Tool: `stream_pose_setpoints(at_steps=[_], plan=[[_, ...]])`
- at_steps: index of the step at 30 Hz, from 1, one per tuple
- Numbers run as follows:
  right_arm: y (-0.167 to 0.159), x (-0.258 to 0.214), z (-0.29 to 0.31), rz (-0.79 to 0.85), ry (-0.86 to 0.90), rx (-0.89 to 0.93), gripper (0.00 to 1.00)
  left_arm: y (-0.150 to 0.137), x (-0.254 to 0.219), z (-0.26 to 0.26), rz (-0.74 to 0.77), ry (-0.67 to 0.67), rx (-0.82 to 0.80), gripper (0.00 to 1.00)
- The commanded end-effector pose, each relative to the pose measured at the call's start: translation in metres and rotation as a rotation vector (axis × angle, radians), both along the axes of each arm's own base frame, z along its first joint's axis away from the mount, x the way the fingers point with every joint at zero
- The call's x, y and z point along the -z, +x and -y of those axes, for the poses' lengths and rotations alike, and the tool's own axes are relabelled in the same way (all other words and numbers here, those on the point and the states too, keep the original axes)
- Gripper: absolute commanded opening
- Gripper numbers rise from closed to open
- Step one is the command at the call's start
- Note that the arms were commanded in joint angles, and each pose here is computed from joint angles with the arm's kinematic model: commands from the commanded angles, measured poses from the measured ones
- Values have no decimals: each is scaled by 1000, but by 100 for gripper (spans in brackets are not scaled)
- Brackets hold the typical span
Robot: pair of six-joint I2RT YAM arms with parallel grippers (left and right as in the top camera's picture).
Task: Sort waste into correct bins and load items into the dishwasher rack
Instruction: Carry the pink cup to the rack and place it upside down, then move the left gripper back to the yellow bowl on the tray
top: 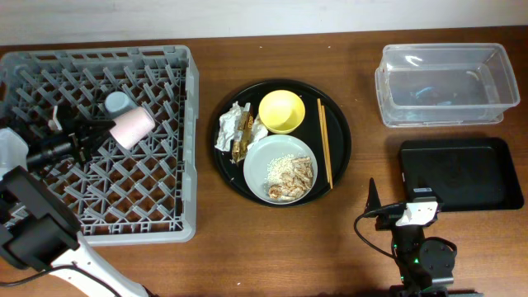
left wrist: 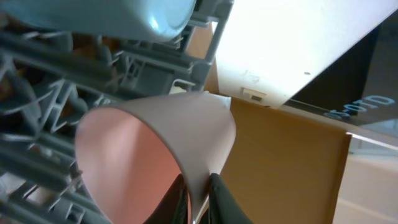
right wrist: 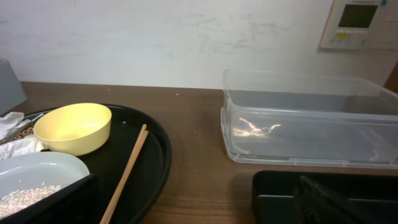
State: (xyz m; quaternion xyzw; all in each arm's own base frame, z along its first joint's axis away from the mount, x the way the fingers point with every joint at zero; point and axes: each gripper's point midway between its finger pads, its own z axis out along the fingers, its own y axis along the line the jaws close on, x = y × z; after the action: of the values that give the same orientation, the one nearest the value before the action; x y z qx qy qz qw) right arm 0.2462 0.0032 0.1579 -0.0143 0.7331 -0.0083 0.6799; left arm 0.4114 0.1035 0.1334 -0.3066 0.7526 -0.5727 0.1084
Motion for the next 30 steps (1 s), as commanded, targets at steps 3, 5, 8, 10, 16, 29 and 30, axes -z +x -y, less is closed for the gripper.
stream_pose_setpoints(at_steps=[3, 5, 8, 10, 16, 29, 30], plan=[[0, 3, 1, -5, -5, 6, 98, -25, 32, -3, -224, 159, 56, 17], [0, 3, 1, -5, -5, 6, 98, -33, 34, -13, -302, 251, 74, 17], [0, 3, 1, -5, -5, 6, 98, -38, 16, -24, -348, 335, 91, 17], [0, 3, 1, -6, -5, 6, 98, -43, 8, -30, -376, 391, 97, 17], [0, 3, 1, -5, -5, 6, 98, -67, -28, -45, -444, 586, 61, 24], [0, 3, 1, -5, -5, 6, 98, -64, -137, 86, 20, 873, 313, 16], [0, 3, 1, -5, -5, 6, 98, -65, -149, 106, 104, 903, 361, 21]])
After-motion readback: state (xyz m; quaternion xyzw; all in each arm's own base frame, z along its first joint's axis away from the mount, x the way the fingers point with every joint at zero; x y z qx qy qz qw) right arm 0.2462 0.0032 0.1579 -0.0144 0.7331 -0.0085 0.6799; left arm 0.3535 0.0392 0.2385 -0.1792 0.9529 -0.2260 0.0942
